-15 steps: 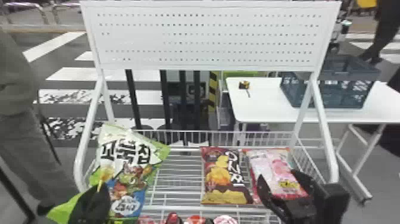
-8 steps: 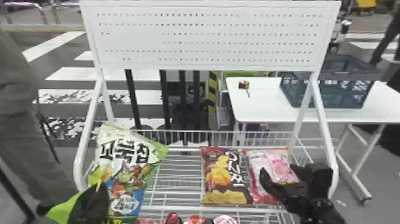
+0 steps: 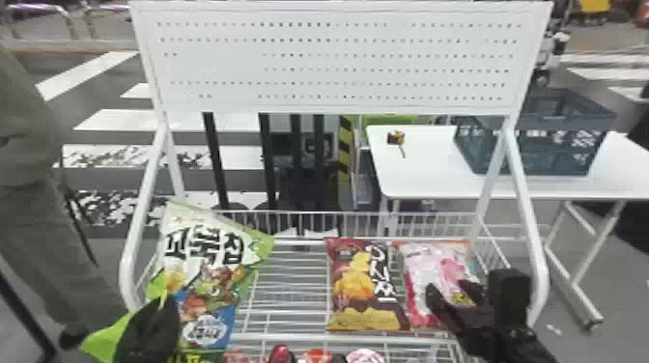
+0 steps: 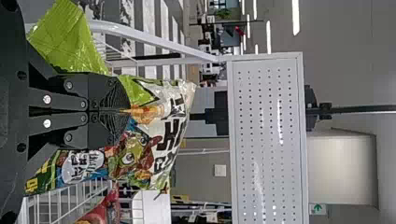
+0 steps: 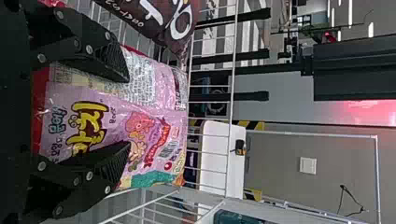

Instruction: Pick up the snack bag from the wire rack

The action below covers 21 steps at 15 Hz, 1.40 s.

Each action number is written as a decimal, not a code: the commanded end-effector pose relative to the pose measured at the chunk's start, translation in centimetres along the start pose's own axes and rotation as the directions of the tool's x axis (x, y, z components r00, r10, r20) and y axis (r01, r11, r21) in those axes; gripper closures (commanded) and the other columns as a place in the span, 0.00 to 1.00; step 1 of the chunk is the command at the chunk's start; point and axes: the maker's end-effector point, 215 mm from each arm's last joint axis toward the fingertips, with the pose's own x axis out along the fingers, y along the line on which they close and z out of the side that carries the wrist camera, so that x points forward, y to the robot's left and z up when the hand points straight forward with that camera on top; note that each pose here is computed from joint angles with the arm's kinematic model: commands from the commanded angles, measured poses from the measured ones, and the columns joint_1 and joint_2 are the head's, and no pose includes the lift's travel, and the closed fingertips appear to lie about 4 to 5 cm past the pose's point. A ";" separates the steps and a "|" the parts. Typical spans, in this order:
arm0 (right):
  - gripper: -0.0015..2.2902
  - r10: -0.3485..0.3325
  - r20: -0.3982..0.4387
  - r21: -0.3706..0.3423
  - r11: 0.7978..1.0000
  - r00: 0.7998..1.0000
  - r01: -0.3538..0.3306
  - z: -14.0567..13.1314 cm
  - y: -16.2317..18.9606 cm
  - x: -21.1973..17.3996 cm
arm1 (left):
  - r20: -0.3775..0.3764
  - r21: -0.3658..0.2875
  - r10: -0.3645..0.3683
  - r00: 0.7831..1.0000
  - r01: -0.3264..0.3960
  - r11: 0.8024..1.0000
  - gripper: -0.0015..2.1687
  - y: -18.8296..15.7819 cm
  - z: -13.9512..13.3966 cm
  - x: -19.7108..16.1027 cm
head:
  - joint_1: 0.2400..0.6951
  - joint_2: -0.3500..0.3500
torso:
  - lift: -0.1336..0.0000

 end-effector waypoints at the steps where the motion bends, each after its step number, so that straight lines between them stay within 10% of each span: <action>1: 0.97 -0.011 0.005 0.015 1.000 1.000 0.011 0.2 -0.1 -0.3 | 0.000 -0.001 0.000 1.000 0.000 1.000 0.74 0.0 0.0 0.0 | 0.57 0.50 | 1.00; 7: 0.98 -0.054 0.046 0.007 0.999 0.997 0.054 1.9 -1.0 -2.4 | -0.006 0.003 -0.004 1.000 0.004 1.000 0.72 -0.3 -0.1 0.0 | 0.57 0.50 | 1.00; 14: 0.98 -0.044 0.249 -0.008 0.999 0.968 0.047 11.1 0.8 -11.2 | -0.005 0.002 -0.009 1.000 0.009 1.000 0.72 -0.5 0.1 -0.2 | 0.57 0.50 | 1.00; 21: 0.98 -0.048 0.296 0.019 0.999 0.954 0.044 8.9 1.4 -22.8 | -0.008 -0.002 -0.011 1.000 0.011 1.000 0.72 -0.8 0.1 -0.3 | 0.57 0.50 | 1.00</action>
